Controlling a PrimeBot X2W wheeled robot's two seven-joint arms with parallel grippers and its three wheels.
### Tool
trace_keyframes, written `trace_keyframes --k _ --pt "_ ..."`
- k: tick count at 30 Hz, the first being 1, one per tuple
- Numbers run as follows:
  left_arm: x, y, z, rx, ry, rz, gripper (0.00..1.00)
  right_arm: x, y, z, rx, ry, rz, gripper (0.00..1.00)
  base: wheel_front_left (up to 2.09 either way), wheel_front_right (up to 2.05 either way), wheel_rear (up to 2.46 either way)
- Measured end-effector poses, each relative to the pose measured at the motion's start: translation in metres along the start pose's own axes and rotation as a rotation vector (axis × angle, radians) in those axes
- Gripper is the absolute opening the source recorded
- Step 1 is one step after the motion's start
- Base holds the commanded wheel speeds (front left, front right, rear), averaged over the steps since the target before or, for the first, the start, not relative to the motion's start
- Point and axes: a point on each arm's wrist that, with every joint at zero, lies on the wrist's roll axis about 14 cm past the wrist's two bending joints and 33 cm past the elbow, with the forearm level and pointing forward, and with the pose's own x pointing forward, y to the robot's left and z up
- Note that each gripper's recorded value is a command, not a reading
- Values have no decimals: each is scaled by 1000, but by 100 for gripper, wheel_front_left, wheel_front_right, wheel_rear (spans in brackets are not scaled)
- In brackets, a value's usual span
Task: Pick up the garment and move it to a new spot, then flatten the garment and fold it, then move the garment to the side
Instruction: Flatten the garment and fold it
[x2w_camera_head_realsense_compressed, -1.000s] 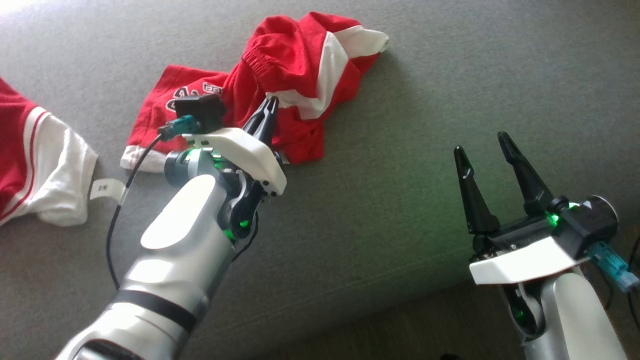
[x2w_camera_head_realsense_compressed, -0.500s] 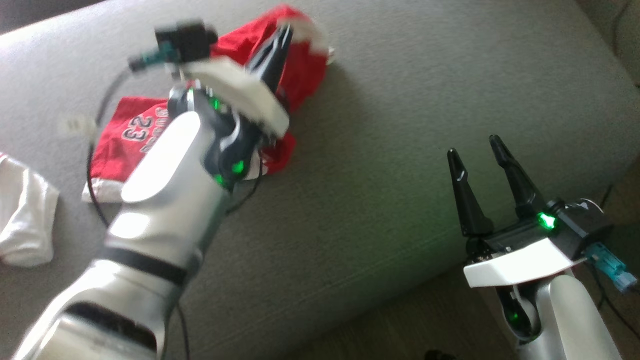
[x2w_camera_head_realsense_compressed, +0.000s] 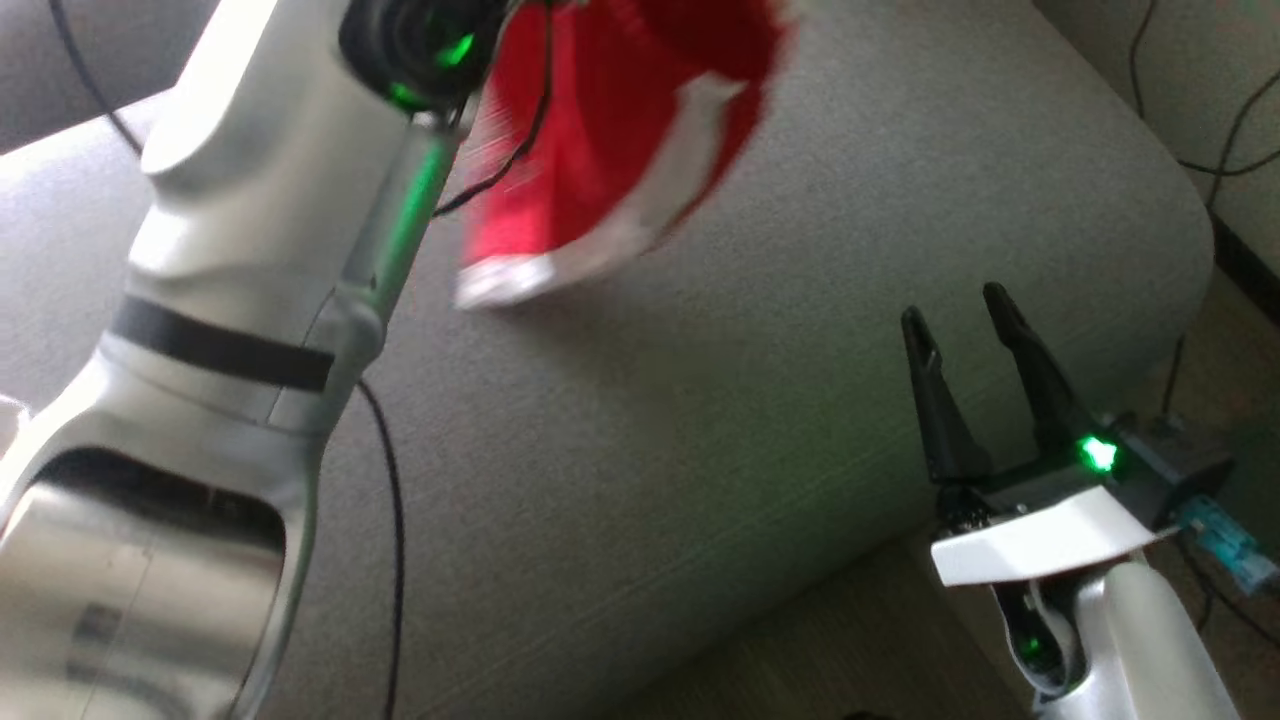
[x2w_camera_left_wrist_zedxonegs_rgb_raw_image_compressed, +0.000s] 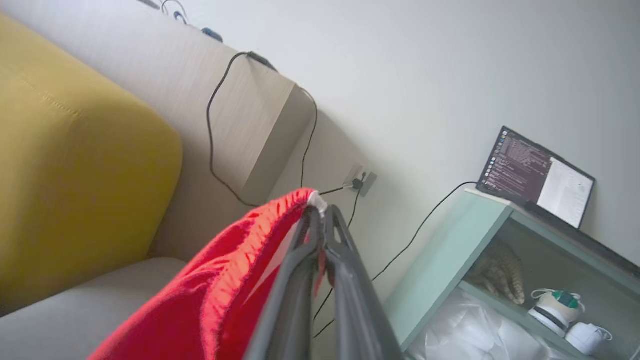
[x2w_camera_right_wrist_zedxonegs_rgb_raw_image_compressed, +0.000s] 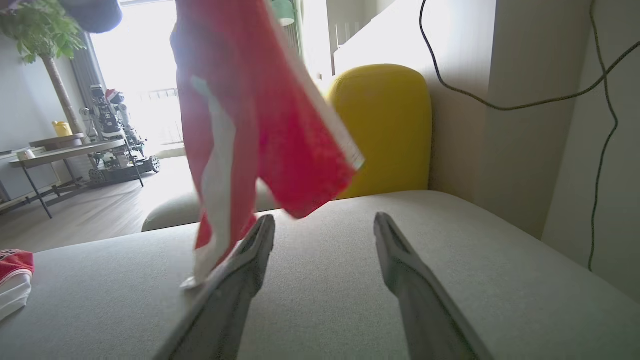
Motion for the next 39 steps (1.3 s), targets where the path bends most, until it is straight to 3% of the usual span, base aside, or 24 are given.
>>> trace_keyframes --k 3,8,13,16,20,26,28,35,39 --pt "-2 -4 15 -2 -26 -2 0 0 6 -6 9 14 16 100 0 0 0" --pt "-35 39 -13 -94 24 128 0 9 22 -9 20 15 65 100 0 0 0" --pt "-139 127 -106 -207 163 423 0 18 40 -19 27 34 118 100 0 0 0" --pt "-216 160 -150 -228 231 607 0 22 53 -33 31 70 155 100 0 0 0" --pt "-276 172 -173 -248 231 737 0 24 70 -59 87 144 191 100 0 0 0" --pt "-313 178 -160 -161 165 819 0 27 88 -92 140 242 225 100 0 0 0" --pt "-321 179 -153 -126 130 838 100 33 97 -96 141 251 247 100 0 0 0" --pt "-335 176 -141 38 49 875 100 58 105 -103 130 261 262 100 0 0 0" --pt "-339 165 -133 200 48 898 100 69 103 -115 82 296 258 100 0 0 0"
